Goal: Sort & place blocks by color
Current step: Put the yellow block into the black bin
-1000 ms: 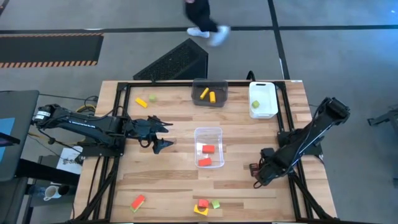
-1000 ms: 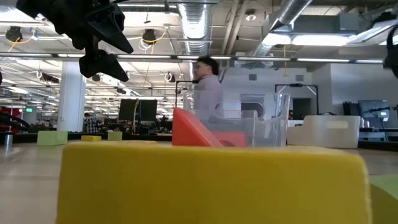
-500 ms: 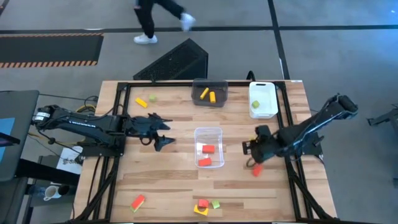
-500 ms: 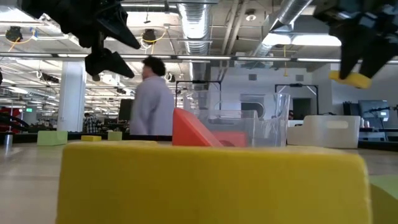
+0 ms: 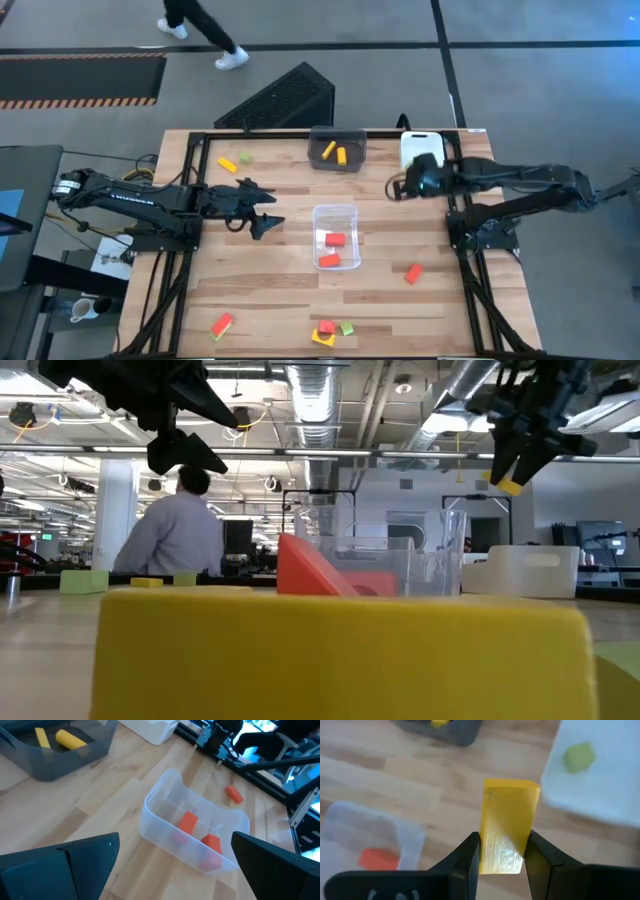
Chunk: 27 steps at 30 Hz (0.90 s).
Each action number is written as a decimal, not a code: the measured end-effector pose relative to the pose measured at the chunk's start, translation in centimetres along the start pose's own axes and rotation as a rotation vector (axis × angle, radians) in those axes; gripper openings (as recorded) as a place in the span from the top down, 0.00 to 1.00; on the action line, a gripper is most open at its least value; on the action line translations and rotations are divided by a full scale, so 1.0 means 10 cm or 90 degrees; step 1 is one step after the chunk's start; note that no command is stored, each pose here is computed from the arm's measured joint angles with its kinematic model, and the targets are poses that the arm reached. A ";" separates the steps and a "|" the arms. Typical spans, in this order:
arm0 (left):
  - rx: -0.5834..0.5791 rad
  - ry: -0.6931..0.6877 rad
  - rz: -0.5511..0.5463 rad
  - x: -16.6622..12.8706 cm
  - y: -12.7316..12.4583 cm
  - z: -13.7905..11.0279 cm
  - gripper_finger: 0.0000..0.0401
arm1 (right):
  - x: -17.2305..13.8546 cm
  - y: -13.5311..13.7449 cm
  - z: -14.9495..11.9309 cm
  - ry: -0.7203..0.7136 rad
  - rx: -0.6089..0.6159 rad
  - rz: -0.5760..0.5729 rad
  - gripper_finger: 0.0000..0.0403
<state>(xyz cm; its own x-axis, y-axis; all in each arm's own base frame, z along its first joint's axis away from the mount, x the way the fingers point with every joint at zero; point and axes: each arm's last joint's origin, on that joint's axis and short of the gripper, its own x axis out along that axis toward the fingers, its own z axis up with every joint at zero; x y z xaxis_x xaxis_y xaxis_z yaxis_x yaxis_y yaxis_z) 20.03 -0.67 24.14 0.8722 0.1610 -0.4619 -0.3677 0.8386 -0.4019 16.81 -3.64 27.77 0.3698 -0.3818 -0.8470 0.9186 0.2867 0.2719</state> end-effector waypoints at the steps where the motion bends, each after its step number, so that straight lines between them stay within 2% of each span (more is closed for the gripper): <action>1: 0.000 -0.003 0.000 0.00 0.00 0.00 0.09 | 0.02 -0.04 0.06 0.000 -0.003 -0.009 0.69; 7: -0.014 -0.008 -0.004 0.00 -0.01 0.01 0.09 | 0.22 -0.22 0.39 0.019 -0.014 -0.052 0.69; 12: 0.008 -0.070 -0.017 -0.08 -0.03 0.10 0.09 | 0.48 -0.38 0.65 0.055 -0.027 -0.089 0.69; 18: 0.009 -0.134 0.035 -0.31 0.05 0.18 0.09 | 0.78 -0.59 0.87 0.096 -0.026 -0.125 0.69; 22: -0.003 -0.139 0.059 -0.43 0.12 0.18 0.09 | 0.89 -0.61 0.97 0.096 -0.020 -0.066 0.69; 27: -0.012 -0.150 0.078 -0.48 0.15 0.19 0.09 | 0.96 -0.35 1.08 0.019 -0.015 0.070 0.69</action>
<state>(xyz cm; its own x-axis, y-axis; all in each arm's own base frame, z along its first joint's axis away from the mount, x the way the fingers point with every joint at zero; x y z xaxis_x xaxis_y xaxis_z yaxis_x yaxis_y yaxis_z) 15.88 0.79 27.22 0.8713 0.3789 -0.3119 -0.4788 0.7960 -0.3704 18.63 -17.86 23.61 0.4634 -0.3206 -0.8262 0.8693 0.3454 0.3535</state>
